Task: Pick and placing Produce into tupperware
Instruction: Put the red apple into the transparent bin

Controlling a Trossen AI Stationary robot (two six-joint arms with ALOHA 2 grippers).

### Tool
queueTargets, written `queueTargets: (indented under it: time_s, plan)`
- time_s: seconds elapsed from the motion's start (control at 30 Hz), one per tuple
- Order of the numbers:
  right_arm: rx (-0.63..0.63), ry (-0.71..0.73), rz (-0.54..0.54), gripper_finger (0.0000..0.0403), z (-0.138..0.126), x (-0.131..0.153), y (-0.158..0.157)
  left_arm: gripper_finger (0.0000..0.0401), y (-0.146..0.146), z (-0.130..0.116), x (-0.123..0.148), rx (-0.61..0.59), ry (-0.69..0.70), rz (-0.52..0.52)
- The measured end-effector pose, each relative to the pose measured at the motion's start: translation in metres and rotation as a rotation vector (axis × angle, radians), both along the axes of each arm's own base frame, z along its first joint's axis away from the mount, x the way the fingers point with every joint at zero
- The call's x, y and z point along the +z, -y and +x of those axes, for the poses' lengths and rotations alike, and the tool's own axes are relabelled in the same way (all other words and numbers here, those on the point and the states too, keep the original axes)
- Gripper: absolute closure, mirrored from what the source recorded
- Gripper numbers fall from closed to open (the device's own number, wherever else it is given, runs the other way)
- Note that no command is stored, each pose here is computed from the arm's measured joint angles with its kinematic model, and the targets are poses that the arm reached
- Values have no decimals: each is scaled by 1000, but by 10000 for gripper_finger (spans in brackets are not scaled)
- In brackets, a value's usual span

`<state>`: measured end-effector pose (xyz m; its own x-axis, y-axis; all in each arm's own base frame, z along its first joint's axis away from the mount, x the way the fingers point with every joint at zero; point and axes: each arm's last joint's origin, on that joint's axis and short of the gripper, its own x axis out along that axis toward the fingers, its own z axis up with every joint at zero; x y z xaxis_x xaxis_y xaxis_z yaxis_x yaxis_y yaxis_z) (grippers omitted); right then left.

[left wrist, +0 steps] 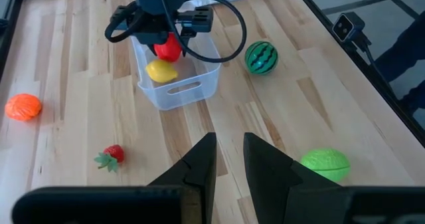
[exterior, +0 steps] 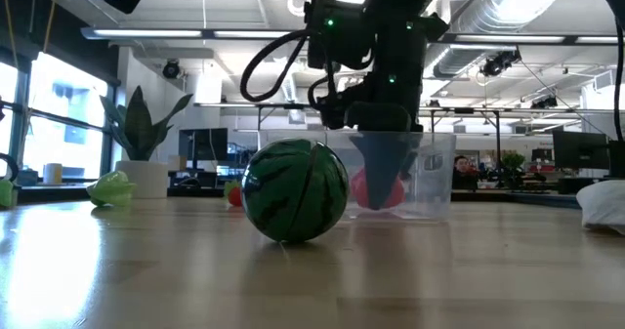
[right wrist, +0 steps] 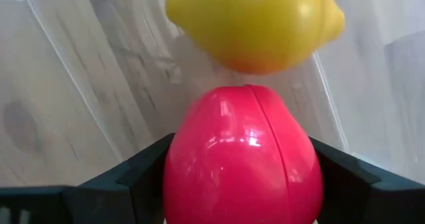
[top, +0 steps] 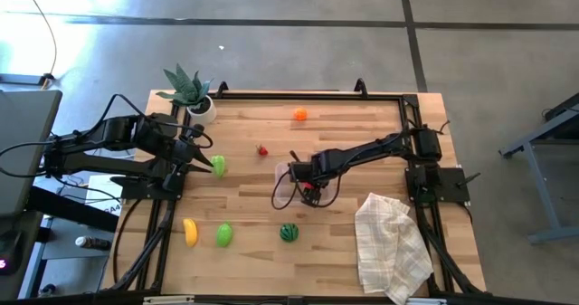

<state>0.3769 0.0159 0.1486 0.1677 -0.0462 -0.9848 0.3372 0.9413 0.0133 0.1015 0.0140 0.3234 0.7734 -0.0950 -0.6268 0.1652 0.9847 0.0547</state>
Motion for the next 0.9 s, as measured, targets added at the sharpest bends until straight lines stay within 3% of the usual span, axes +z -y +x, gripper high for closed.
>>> queueTargets:
  time_s: [0.43, 0.9]
  plan:
    - [35, 15, -102, 130, 4, 5, -8, 334, 0, 0, 0, 0, 0, 0]
    - [-12, 8, -94, 116, 2, 4, -8, 334, 0, 0, 0, 0, 0, 0]
